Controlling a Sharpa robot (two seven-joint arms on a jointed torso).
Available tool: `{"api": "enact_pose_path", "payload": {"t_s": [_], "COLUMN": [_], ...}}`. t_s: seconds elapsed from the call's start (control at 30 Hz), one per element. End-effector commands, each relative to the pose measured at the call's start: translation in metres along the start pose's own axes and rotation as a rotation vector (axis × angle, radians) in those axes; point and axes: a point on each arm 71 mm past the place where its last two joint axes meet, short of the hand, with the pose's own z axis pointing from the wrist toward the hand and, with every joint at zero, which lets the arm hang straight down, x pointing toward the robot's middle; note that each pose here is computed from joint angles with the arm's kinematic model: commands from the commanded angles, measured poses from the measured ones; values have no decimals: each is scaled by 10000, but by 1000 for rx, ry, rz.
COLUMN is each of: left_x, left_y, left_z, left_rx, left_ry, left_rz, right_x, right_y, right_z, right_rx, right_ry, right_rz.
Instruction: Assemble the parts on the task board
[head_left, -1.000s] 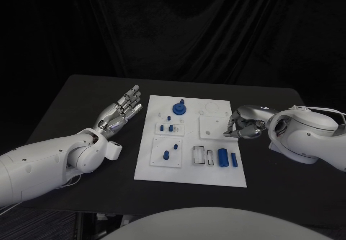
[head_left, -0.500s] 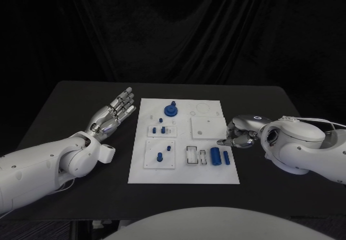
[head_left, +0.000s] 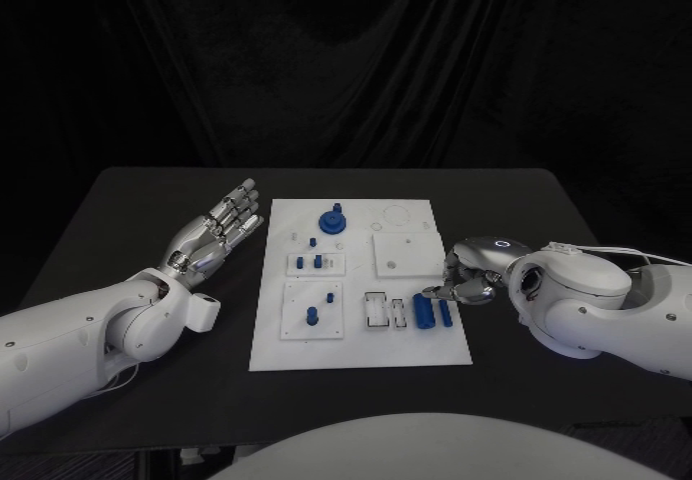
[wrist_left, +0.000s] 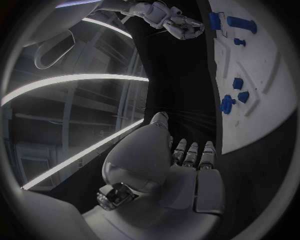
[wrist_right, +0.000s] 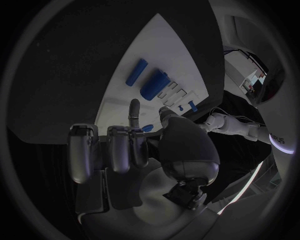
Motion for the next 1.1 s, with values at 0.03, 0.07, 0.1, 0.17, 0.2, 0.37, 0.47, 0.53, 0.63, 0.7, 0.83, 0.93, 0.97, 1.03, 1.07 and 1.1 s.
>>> {"api": "enact_pose_path", "payload": {"t_s": [0.03,0.07,0.1,0.17,0.2,0.37,0.47,0.53,0.63,0.7,0.83,0.93,0.97,1.03,1.07,1.1], "left_x": [15,15,16,16,16,9,6,7,11,15,17,14,14,14,15,16], "left_y": [-57,-55,-53,-50,-49,-43,-40,-37,-31,-26,-16,-10,-8,-5,-3,-2], "left_z": [1,2,2,1,0,-9,-13,-13,-10,-7,-9,-15,-17,-20,-20,-21], "left_rx": [82,81,80,79,79,74,70,68,65,63,59,55,54,51,50,49], "left_ry": [20,20,21,22,22,23,24,26,29,31,34,34,34,34,35,35], "left_rz": [-14,-15,-16,-17,-17,-19,-20,-22,-24,-26,-29,-30,-30,-31,-32,-32], "right_x": [25,40,55,80,86,150,183,209,245,269,320,347,351,362,367,370], "right_y": [-2,2,6,12,14,34,40,45,52,57,72,84,87,96,101,106], "right_z": [4,8,11,17,18,38,51,66,86,97,107,116,118,126,130,133], "right_rx": [20,19,18,17,17,15,12,11,10,10,4,-1,-2,-7,-10,-12], "right_ry": [-24,-22,-19,-14,-13,-2,4,10,22,30,41,43,43,44,44,44], "right_rz": [2,3,4,4,4,3,-6,-12,-20,-24,-24,-22,-22,-21,-21,-20]}}
